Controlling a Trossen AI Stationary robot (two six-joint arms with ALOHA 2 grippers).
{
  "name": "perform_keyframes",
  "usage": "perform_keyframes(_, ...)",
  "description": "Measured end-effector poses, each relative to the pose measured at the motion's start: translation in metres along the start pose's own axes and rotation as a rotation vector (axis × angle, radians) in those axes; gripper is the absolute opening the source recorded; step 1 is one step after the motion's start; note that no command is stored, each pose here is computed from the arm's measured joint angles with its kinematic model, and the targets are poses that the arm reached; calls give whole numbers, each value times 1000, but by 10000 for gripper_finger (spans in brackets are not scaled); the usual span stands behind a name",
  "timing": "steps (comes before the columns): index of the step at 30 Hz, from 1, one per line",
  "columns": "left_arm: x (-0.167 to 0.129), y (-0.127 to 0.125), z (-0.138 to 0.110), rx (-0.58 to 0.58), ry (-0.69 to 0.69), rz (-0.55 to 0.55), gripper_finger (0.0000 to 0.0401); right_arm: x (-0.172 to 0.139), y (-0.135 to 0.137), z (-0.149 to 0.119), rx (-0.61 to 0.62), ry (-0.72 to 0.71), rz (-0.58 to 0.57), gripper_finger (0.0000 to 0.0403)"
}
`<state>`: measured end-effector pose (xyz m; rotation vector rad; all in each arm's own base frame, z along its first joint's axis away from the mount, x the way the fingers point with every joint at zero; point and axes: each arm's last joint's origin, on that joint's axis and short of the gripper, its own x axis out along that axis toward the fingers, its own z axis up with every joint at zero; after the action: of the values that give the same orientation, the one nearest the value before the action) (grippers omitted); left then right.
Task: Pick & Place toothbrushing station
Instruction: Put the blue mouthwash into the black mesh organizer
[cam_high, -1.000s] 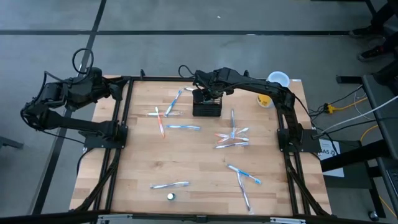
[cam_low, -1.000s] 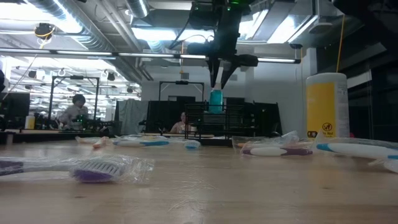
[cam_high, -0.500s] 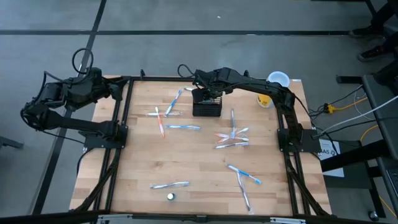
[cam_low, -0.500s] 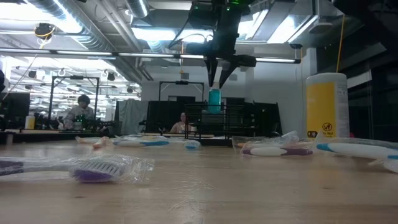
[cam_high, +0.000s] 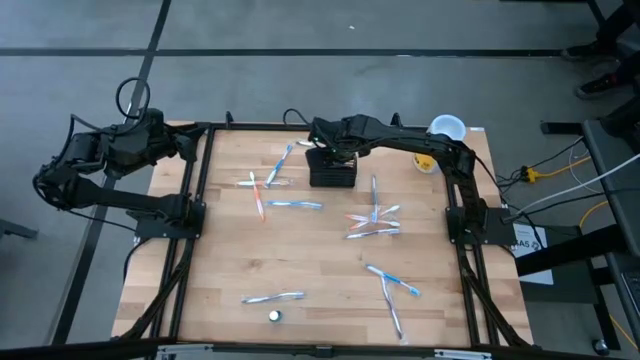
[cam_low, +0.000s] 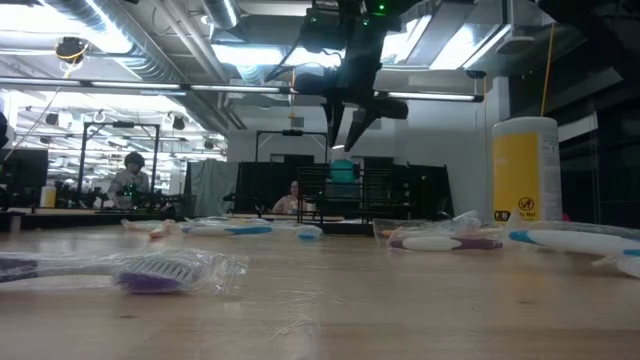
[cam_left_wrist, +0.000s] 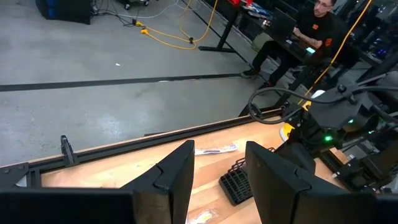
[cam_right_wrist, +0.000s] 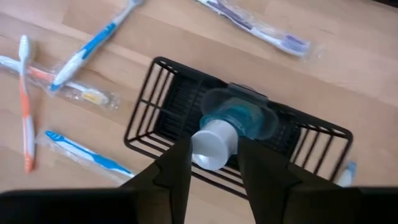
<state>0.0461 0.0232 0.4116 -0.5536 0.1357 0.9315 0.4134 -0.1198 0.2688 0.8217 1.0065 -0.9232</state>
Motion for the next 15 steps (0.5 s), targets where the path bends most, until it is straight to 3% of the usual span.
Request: perform_keyframes(15,0,0,0,0,0,0,139,-3,-5,0,-47,-47,-75,132)
